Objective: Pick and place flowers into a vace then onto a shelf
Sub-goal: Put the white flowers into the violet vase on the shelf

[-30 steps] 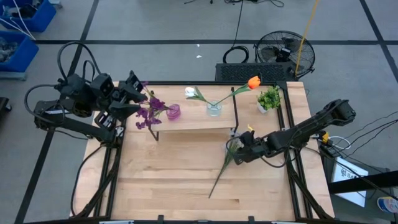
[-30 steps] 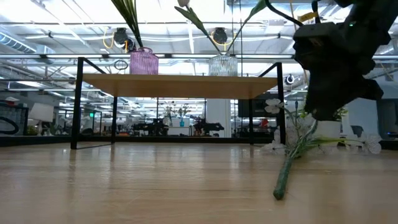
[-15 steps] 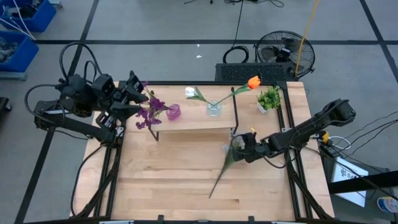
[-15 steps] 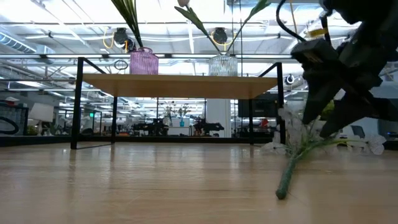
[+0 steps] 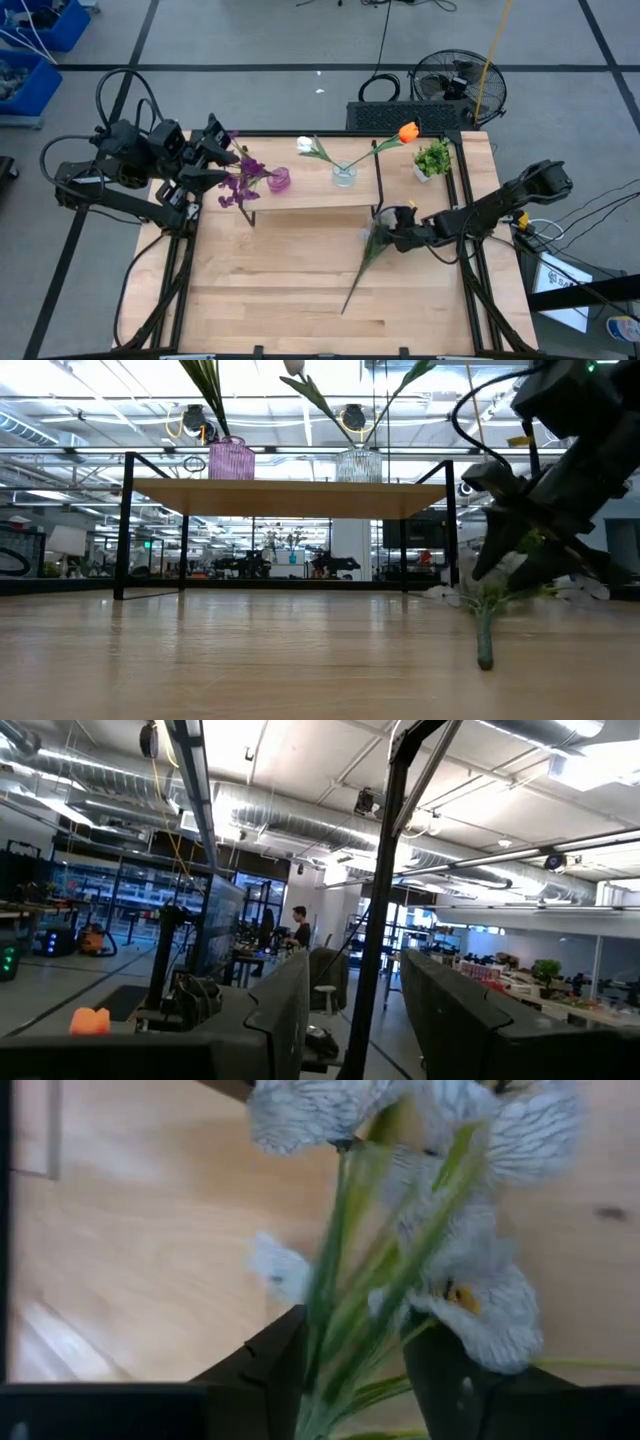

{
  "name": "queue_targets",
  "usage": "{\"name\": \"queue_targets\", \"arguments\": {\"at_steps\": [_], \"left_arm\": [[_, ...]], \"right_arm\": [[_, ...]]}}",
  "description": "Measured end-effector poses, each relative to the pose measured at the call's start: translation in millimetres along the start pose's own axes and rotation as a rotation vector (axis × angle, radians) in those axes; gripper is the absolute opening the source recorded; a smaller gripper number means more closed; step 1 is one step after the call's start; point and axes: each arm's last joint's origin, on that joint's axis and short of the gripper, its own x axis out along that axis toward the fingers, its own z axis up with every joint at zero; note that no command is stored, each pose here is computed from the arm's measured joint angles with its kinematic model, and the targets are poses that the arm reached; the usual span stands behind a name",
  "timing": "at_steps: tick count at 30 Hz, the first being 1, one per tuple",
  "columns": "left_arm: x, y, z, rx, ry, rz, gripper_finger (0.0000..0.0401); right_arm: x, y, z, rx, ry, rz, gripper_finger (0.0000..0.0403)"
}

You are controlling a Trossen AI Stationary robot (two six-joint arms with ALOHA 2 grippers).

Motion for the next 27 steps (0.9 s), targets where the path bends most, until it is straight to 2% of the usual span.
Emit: {"name": "queue_targets", "arguments": {"at_steps": [6,9,13,19,27], "left_arm": [[0,0,-1,0.0,0.01,0.004,0.0166],[0,3,-6,-0.017,0.052,0.055,0.0166],[4,8,-19,-0.065,0.137,0.122,0.0166],[20,9,-36,-0.087,0.196,0.08,0.0165],[38,2,-52,-0.143,0.204,0.022,0.0165]], "right_arm": [[1,-9,-2,-0.018,0.064,-0.032,0.0066],[1,-7,-2,-0.074,0.067,0.001,0.0015],[0,8,-4,-0.151,0.072,0.151,0.0009],[-17,34,-17,-0.22,0.117,0.46,0.0003],[-57,55,-33,-0.352,0.11,0.818,0.0001]]}}
